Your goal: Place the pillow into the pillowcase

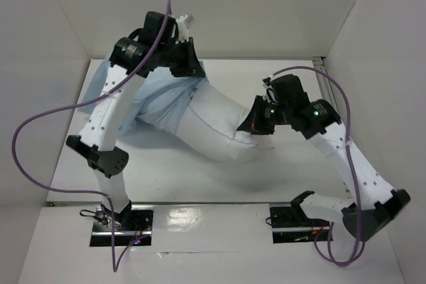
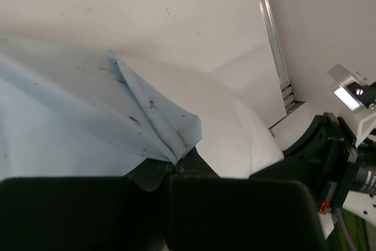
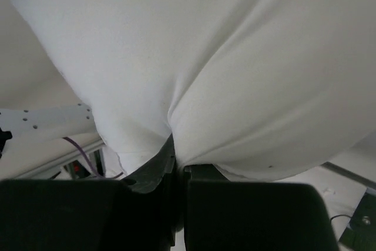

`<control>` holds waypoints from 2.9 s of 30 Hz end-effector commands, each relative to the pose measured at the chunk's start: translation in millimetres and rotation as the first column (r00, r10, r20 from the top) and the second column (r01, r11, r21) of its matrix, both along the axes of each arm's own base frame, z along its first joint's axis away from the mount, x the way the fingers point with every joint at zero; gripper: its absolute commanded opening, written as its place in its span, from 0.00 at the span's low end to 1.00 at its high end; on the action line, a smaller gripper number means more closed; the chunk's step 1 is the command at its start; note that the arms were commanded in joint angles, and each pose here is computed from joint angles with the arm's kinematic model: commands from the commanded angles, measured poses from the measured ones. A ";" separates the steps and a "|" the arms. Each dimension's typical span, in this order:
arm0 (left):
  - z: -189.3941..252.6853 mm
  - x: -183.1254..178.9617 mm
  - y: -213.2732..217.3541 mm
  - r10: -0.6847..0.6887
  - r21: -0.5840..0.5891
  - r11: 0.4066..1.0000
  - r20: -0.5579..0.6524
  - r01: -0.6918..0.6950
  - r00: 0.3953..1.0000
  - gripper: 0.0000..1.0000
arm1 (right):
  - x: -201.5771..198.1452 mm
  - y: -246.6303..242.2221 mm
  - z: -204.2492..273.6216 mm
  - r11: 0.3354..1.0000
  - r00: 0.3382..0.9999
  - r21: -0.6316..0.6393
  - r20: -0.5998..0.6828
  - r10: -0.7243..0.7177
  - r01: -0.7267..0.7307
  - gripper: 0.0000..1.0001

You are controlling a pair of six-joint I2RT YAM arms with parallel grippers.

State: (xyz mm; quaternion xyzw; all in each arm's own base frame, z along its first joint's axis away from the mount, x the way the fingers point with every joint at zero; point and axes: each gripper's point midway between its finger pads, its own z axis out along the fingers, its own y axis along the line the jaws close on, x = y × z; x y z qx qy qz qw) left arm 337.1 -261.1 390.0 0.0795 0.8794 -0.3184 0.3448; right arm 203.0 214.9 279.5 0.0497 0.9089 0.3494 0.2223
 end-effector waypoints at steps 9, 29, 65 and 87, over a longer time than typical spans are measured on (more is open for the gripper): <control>-17.6 143.4 -62.6 -0.008 -0.084 0.996 0.302 0.034 0.953 0.96 | 209.8 -133.3 -74.2 0.897 0.922 0.211 -0.080 -0.380 0.388 0.37; -28.6 115.3 30.4 0.192 0.237 0.922 0.408 -0.306 0.893 0.89 | 233.2 -203.3 -58.4 0.790 0.849 -0.314 0.252 -0.465 0.526 1.00; -85.0 118.3 -59.5 0.028 0.251 0.963 0.276 -0.100 0.961 0.00 | 255.0 -91.6 -134.0 0.958 0.962 -0.111 0.096 -0.256 0.266 0.00; -65.4 43.3 -97.7 -0.285 -0.172 0.943 0.015 0.283 0.958 0.00 | 103.1 44.3 -145.0 0.963 0.964 0.125 0.090 -0.251 0.239 0.00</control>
